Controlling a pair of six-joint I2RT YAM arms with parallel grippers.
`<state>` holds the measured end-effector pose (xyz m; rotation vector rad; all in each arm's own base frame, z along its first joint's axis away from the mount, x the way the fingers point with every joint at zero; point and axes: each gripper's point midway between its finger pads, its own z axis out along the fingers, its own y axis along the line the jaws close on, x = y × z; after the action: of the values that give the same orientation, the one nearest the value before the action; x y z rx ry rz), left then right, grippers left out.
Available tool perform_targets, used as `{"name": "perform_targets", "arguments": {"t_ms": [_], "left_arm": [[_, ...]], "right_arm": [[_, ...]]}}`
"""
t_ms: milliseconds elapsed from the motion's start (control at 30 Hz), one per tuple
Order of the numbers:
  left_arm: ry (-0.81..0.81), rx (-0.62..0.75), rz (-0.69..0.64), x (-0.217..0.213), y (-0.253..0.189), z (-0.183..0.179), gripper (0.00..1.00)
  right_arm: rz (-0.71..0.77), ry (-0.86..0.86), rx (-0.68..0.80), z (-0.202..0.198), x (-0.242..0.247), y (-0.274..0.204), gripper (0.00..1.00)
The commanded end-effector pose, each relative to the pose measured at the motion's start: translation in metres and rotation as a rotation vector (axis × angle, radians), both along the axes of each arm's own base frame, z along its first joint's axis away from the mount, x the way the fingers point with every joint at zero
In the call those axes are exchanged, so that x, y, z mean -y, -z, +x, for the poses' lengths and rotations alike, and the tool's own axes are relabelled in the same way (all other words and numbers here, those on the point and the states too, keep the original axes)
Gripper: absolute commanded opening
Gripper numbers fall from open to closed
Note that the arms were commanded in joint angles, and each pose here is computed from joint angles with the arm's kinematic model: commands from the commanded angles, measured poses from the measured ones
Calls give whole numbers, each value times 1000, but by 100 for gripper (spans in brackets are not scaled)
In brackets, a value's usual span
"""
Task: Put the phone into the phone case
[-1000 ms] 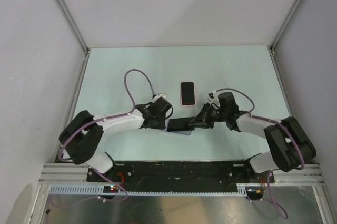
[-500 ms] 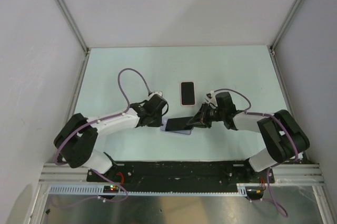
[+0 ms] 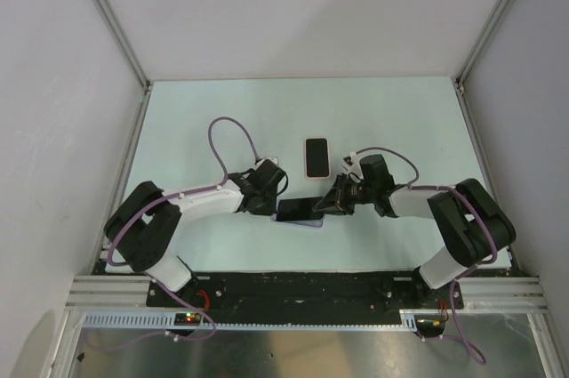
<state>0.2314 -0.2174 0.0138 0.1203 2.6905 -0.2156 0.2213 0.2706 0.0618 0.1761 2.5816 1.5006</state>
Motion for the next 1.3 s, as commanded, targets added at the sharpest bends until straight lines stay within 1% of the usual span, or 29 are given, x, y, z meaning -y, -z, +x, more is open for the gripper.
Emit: {"name": "perform_targets", "arguments": {"t_ms": [0,367,533,600,700,800,900,1033,1267], "left_arm": [[27,-3,-43,15,2,7,0],[36,-4,-59,19,2,7,0],[35,2,-63,19,0,7,0],[33,6,-67,19,-2,8,0],[34,8,-66,18,-3,7,0],[33,8,-66,18,-3,7,0],[31,8,-64,17,-2,7,0],[29,12,-62,16,-3,7,0],[28,14,-63,16,-3,8,0]], "right_arm": [[-84,-12,1,-1,-4,25,0],[-112,-18,-29,-5,-11,41,0],[-162,-3,-33,-6,-3,46,1],[-184,6,-24,-6,1,46,9],[-204,20,-4,-3,7,40,27],[-223,27,17,-1,11,34,38],[-237,33,36,2,15,28,42],[-249,46,66,7,22,18,46],[-327,64,102,9,37,5,48]]}}
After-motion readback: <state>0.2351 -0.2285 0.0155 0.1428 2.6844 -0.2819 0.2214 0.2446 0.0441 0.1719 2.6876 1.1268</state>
